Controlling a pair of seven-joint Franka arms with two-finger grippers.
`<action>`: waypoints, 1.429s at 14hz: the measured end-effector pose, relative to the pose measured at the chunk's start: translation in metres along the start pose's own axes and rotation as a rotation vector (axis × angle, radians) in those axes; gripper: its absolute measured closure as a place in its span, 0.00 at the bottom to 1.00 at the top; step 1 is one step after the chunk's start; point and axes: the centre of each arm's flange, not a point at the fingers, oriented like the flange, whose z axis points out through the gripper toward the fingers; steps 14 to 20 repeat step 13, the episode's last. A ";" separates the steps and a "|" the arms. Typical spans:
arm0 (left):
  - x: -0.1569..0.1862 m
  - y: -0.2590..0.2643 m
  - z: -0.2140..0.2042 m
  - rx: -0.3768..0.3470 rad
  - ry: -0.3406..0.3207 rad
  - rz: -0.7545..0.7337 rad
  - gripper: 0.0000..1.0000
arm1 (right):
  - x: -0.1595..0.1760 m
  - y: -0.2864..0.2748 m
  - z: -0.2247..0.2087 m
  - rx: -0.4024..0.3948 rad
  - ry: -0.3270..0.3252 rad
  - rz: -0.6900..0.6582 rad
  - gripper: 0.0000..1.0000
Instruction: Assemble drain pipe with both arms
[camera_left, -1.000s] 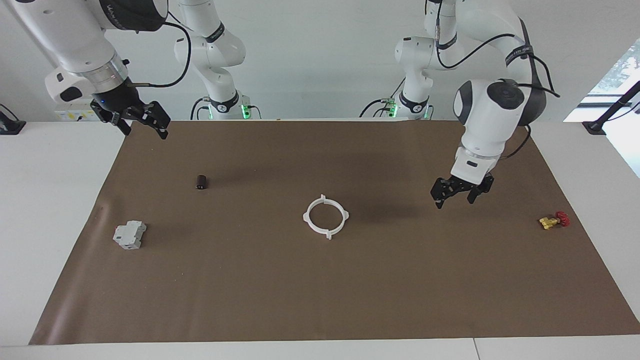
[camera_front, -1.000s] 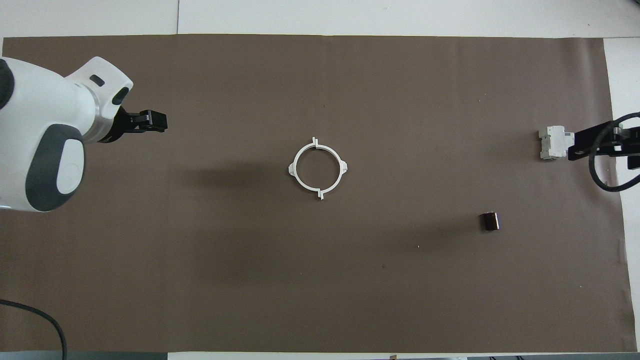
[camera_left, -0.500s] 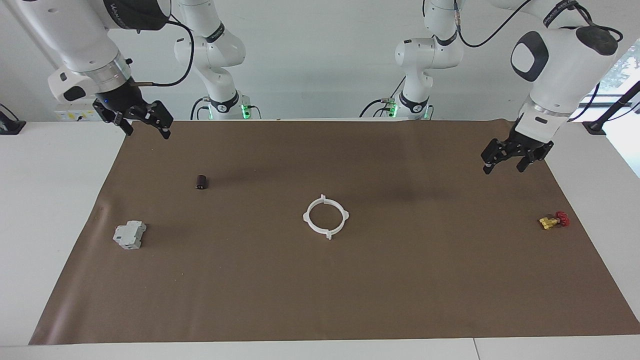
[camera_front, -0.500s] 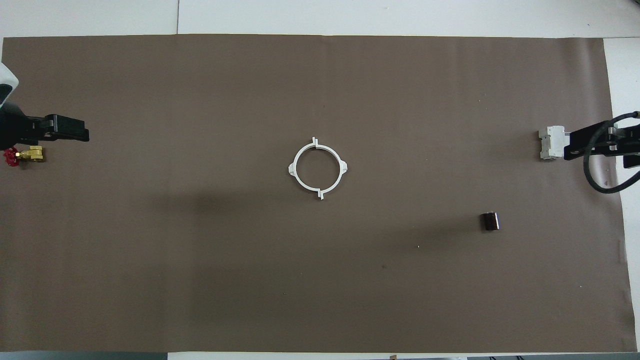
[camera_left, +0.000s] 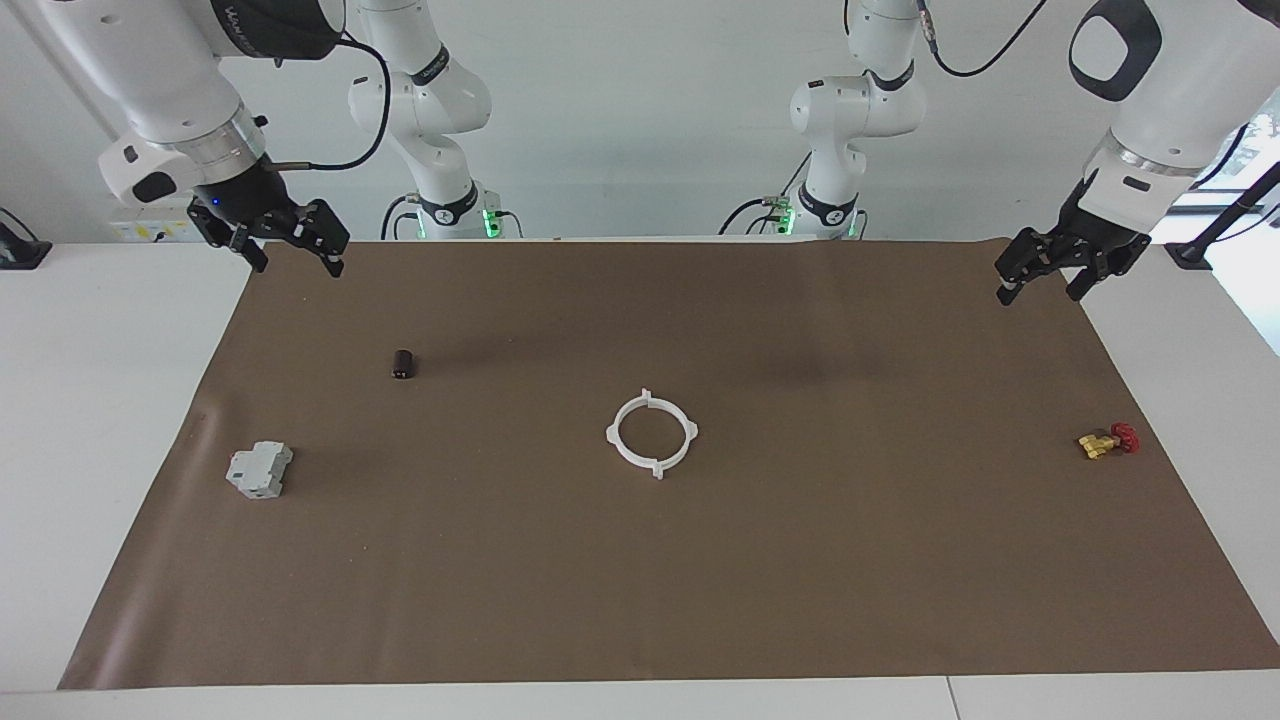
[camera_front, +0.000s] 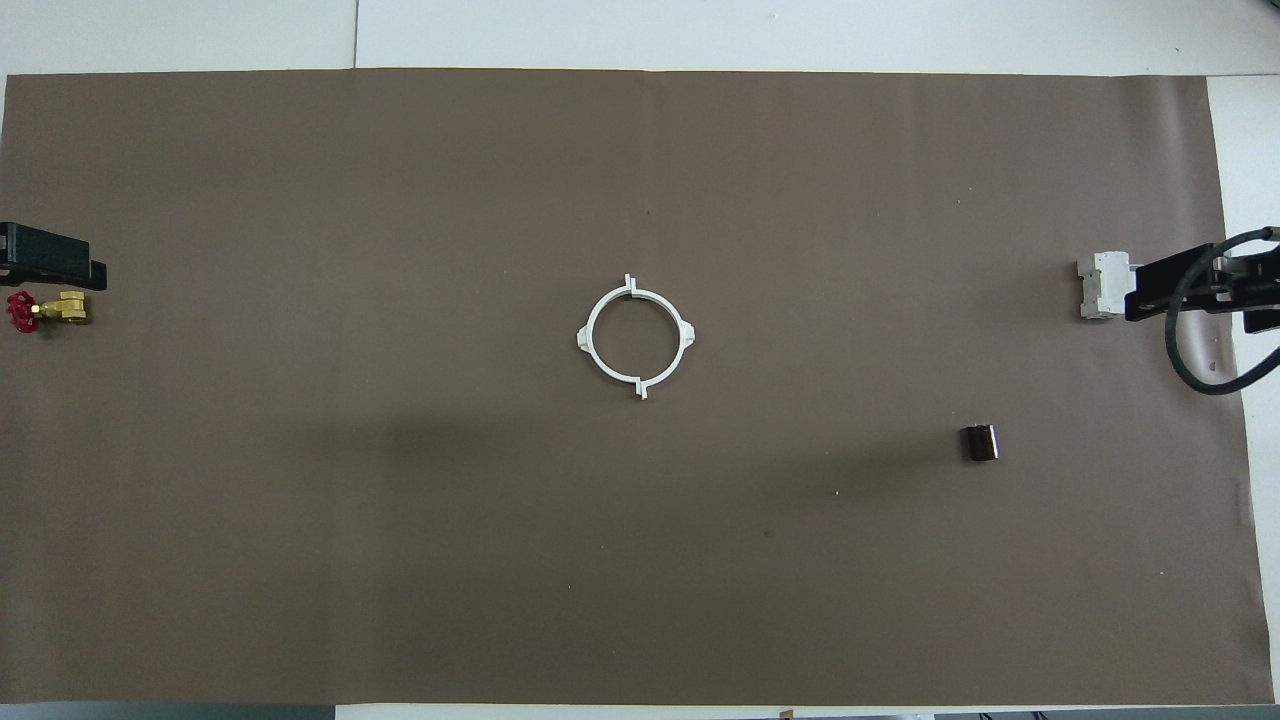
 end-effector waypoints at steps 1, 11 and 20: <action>-0.001 -0.005 -0.001 -0.001 -0.003 0.003 0.00 | 0.000 0.000 0.000 0.000 0.000 0.000 0.00; -0.003 -0.023 0.000 -0.004 -0.007 -0.016 0.00 | 0.000 0.000 0.000 0.000 0.000 0.000 0.00; -0.003 -0.023 0.000 -0.004 -0.008 -0.016 0.00 | 0.000 0.000 0.000 0.000 0.000 -0.001 0.00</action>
